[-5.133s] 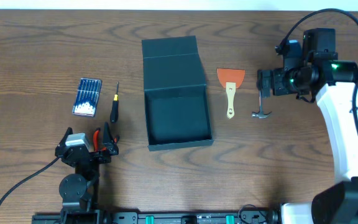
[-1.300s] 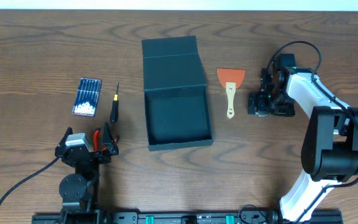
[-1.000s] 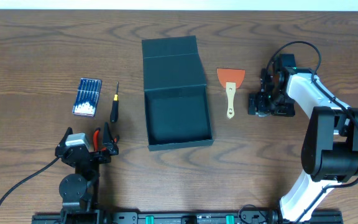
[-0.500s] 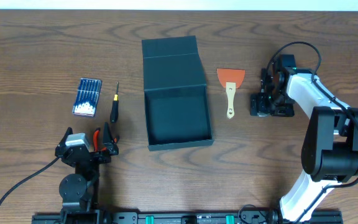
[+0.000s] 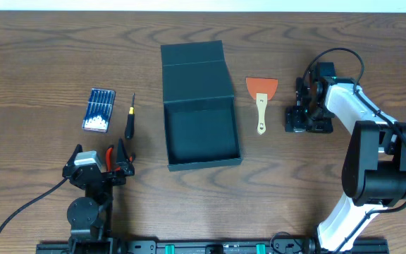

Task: Pack container
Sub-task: 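Lower the right gripper and close it on the hammer head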

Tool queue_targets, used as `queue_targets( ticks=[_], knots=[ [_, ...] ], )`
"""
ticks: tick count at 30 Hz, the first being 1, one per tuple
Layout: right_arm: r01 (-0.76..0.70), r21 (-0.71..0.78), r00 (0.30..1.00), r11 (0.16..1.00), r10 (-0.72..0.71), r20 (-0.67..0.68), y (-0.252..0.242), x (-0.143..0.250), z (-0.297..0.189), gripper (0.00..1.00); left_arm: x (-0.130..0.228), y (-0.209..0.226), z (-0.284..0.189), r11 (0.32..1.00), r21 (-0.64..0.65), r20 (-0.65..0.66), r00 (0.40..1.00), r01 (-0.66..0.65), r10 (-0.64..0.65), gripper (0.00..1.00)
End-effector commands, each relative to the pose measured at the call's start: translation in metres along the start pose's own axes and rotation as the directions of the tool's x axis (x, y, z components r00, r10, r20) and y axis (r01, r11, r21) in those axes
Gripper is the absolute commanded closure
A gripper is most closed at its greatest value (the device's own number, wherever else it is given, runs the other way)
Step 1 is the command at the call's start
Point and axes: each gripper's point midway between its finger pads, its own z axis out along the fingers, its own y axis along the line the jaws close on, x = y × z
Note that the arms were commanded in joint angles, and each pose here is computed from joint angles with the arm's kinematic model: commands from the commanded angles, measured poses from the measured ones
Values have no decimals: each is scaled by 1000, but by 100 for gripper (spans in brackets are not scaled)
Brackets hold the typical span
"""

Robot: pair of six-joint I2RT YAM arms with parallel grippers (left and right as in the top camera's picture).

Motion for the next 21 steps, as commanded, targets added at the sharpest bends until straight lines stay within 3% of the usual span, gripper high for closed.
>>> queue_targets(
  ticks=[1,7,14,21],
  knots=[
    [4,-71,999,997,-8,-51,9,14,12,20,8,3,0,1000,-9,-23,1000,-15,15,1],
    [9,-82,999,997,-13,-52,11,14,12,28,8,3,0,1000,-9,-23,1000,-15,15,2],
    [8,-82,998,997,-12,-56,11,15,12,62,8,3,1,1000,-9,-23,1000,-15,15,2],
    [10,-89,998,996,-15,-56,14,15,11,66,8,3,0,1000,-9,-23,1000,-15,15,2]
  ],
)
